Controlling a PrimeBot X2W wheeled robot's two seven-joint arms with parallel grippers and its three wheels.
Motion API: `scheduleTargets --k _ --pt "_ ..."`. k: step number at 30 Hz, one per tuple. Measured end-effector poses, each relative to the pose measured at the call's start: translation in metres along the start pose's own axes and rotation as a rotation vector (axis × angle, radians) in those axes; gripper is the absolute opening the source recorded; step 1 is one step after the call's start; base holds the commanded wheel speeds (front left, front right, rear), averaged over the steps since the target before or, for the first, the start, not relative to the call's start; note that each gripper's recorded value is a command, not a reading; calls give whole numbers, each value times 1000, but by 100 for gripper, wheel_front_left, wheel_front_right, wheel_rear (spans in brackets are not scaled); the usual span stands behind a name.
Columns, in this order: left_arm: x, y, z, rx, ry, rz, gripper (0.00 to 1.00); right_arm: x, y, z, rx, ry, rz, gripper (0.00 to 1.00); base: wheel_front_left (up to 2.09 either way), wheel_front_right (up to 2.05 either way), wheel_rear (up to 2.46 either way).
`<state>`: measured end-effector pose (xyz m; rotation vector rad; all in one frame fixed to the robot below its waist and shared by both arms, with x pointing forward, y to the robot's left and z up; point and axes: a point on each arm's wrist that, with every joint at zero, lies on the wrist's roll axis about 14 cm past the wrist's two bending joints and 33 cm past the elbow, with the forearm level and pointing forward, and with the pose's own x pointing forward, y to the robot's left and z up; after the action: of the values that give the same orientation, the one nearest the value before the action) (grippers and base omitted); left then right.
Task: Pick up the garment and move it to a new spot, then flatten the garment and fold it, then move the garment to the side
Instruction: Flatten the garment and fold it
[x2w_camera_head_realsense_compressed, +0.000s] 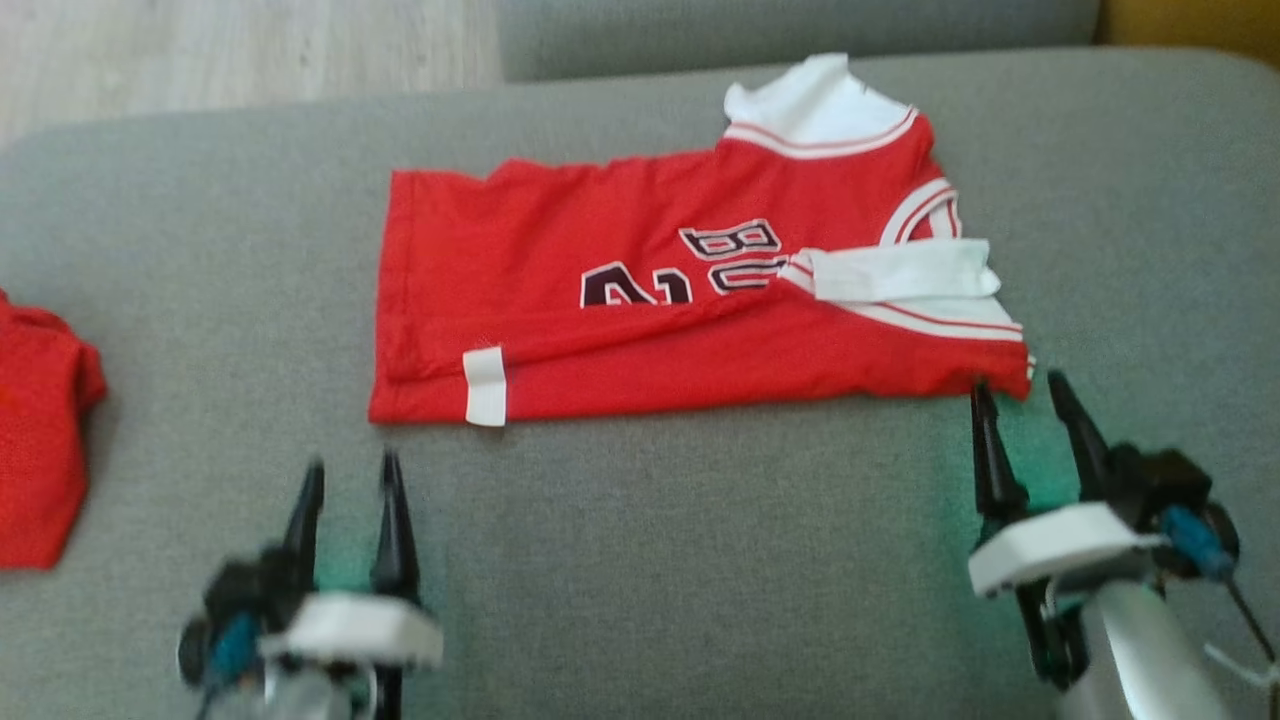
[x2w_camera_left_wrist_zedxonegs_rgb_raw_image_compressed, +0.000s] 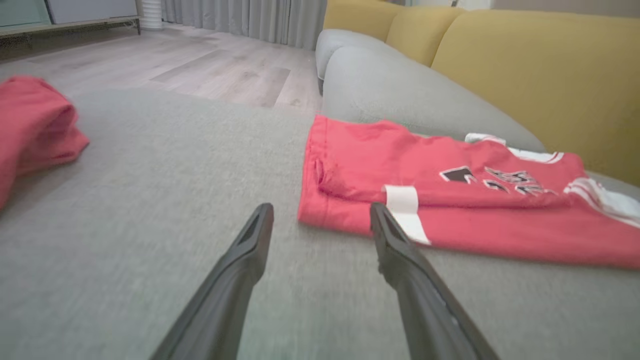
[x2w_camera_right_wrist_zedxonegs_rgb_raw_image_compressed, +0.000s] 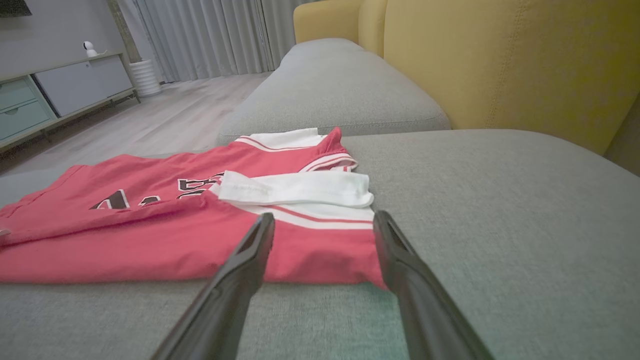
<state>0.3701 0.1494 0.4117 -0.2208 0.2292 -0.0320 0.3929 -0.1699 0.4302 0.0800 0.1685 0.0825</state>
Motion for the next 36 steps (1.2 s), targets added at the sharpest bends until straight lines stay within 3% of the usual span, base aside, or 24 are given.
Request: scheduleTargets --k 6,16,17,18,20,27,28,29,36 --pt "52 -8 11 -20 -5 -36 100 30 1 5 -3 -9 10 100 0 0 0" --pt "80 -7 -44 -27 165 -35 100 43 -31 -17 14 51 -76 100 0 0 0" --pt "81 -9 -45 -27 166 -42 82 42 -35 -20 16 62 -88 100 0 0 0" --pt "82 -10 -46 -27 169 -45 47 41 -37 -24 19 74 -97 100 0 0 0" --pt "84 -13 -48 -20 177 -65 0 39 -40 -35 26 108 -110 100 0 0 0" --pt "85 -15 -49 -26 185 -86 0 49 -37 -59 54 209 -107 100 0 0 0" --pt "86 -15 -49 -26 185 -86 0 51 -36 -60 67 216 -106 53 0 0 0" --pt "86 -15 -49 -27 184 -85 0 53 -35 -61 79 223 -104 0 0 0 0" --pt "87 -16 -31 -61 133 -87 0 60 -26 -57 181 201 -105 0 0 0 0"
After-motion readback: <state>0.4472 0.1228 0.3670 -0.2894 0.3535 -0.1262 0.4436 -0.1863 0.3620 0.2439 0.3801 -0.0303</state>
